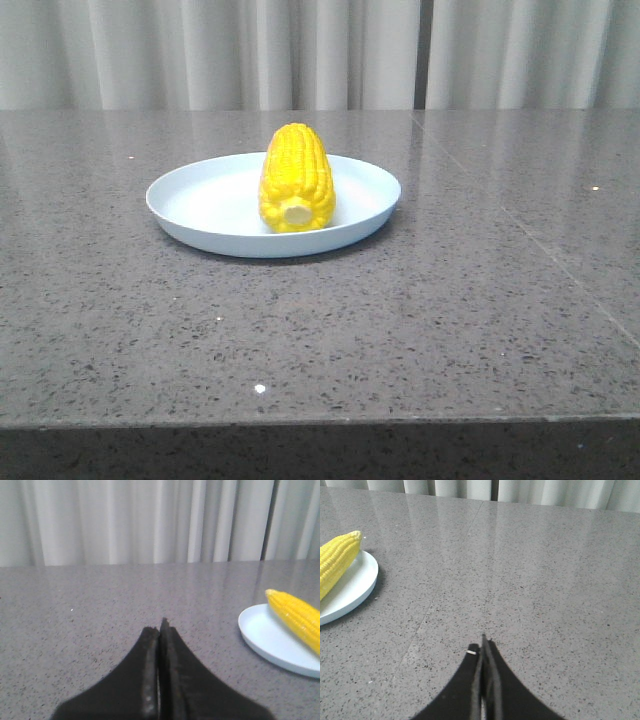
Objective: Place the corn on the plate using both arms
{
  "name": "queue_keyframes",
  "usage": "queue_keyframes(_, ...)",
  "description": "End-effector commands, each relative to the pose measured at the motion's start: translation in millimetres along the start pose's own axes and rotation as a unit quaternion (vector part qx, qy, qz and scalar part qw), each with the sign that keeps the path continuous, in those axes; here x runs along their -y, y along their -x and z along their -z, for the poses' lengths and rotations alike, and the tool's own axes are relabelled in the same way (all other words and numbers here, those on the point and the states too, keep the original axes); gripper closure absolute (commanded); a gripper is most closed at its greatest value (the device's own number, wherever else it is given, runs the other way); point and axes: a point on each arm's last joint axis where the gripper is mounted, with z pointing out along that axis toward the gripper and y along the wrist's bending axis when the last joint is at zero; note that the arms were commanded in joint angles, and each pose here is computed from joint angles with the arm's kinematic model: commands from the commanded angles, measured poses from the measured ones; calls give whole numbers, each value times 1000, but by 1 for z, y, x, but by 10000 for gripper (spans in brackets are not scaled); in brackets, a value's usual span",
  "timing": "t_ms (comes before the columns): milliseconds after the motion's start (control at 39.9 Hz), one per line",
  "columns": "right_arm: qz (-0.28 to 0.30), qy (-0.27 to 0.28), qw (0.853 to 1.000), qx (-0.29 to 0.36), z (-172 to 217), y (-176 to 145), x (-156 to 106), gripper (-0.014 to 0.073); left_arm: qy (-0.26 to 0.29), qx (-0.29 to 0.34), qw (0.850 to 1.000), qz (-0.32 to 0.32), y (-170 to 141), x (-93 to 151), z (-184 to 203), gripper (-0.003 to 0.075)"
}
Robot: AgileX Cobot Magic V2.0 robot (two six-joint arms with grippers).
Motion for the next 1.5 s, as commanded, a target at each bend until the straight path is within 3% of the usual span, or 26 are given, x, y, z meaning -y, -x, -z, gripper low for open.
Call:
queue_keyframes(0, 16, 6, 999, 49, 3, 15, -1, 656, 11, 61, 998, -10, 1, 0, -1, 741)
queue_keyframes(376, 16, 6, 999, 49, 3, 15, -1, 656, 72, 10, 997, 9, -67, -7, -22, 741)
queue_keyframes(1327, 16, 6, 999, 49, 3, 15, -1, 656, 76, 14, 997, 8, -66, -7, -22, 741)
queue_keyframes(1477, 23, 7, 998, 58, -1, 2, -1, 656, 76, 14, 997, 8, -66, -7, -22, 741)
